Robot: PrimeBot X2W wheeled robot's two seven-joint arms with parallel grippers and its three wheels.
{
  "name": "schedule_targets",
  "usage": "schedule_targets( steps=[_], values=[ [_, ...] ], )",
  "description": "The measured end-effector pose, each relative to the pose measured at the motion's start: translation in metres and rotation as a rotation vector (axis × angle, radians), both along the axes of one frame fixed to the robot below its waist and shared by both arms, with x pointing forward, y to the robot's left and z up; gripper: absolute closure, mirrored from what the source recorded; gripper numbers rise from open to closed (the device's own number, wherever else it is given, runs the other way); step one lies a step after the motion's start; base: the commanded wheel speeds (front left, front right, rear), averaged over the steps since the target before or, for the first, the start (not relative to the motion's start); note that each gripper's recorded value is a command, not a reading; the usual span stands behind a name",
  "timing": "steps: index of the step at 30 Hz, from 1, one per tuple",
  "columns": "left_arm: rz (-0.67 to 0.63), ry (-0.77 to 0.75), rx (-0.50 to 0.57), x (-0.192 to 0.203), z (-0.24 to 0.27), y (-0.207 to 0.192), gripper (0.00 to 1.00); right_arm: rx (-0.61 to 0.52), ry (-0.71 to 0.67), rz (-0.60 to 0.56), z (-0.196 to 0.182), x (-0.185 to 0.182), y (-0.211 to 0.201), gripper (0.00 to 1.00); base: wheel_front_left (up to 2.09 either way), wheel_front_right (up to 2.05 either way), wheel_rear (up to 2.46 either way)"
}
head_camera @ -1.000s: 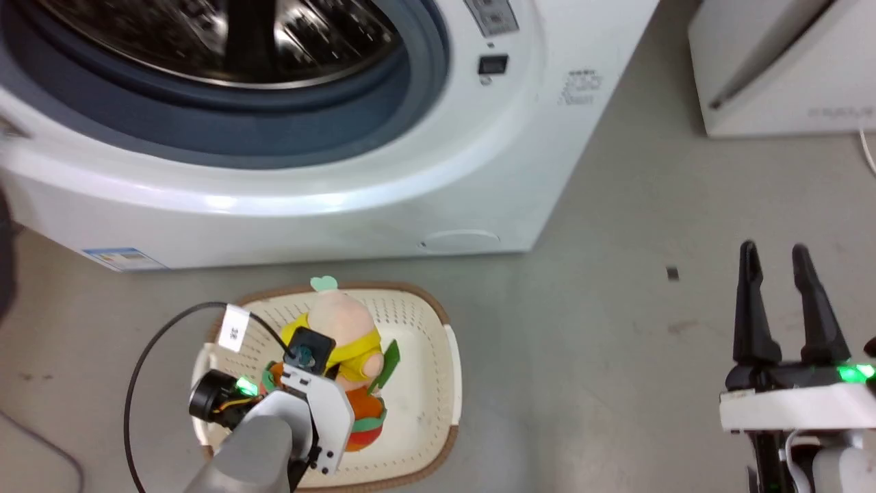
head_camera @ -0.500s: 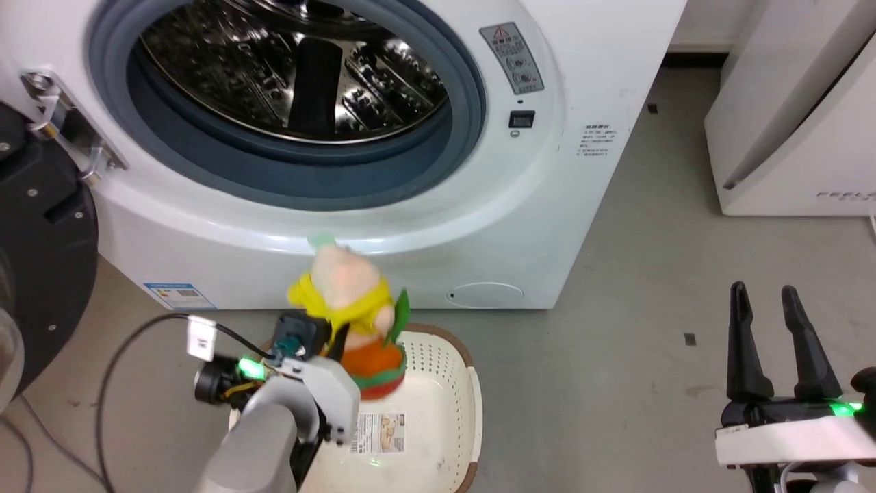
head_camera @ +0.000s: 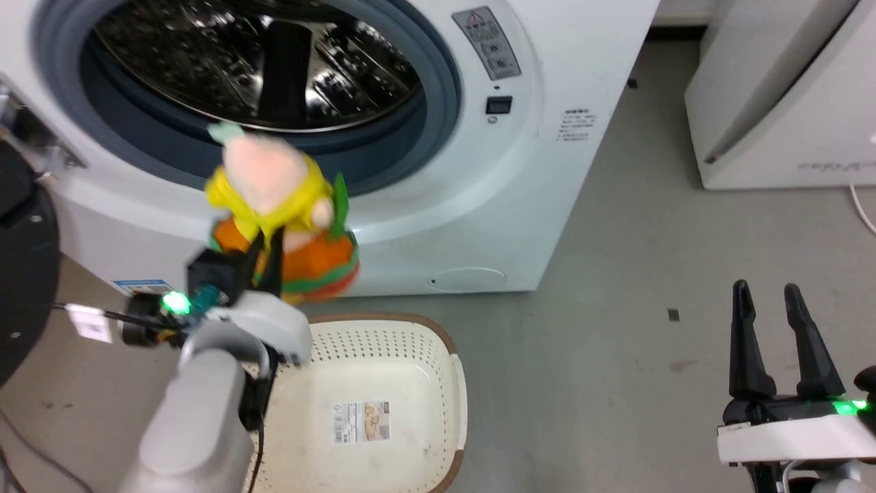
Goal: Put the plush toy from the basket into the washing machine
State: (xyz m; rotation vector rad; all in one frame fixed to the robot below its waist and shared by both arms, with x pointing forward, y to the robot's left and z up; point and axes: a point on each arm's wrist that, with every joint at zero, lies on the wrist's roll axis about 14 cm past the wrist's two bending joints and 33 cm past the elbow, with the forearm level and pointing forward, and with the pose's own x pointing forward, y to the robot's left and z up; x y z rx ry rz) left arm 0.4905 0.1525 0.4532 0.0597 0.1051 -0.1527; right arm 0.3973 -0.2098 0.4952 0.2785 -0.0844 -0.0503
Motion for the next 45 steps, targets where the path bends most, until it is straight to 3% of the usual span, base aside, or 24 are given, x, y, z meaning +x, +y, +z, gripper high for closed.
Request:
schedule_targets(
  steps=[15,39,45],
  values=[
    [0.047,-0.110,-0.018,0.084,0.018,-0.001,1.00,-0.009,0.049,-0.074,-0.020,0.014,-0.026,0.00,0.00,0.00,0.00],
    [0.103,-0.123,0.011,0.222,-0.016,0.004,1.00,-0.006,0.172,-0.139,-0.072,0.034,-0.051,0.00,0.00,0.00,0.00],
    [0.118,-0.096,0.001,0.235,-0.036,0.003,1.00,-0.015,0.200,-0.147,-0.082,0.033,-0.054,0.00,0.00,0.00,0.00]
  ],
)
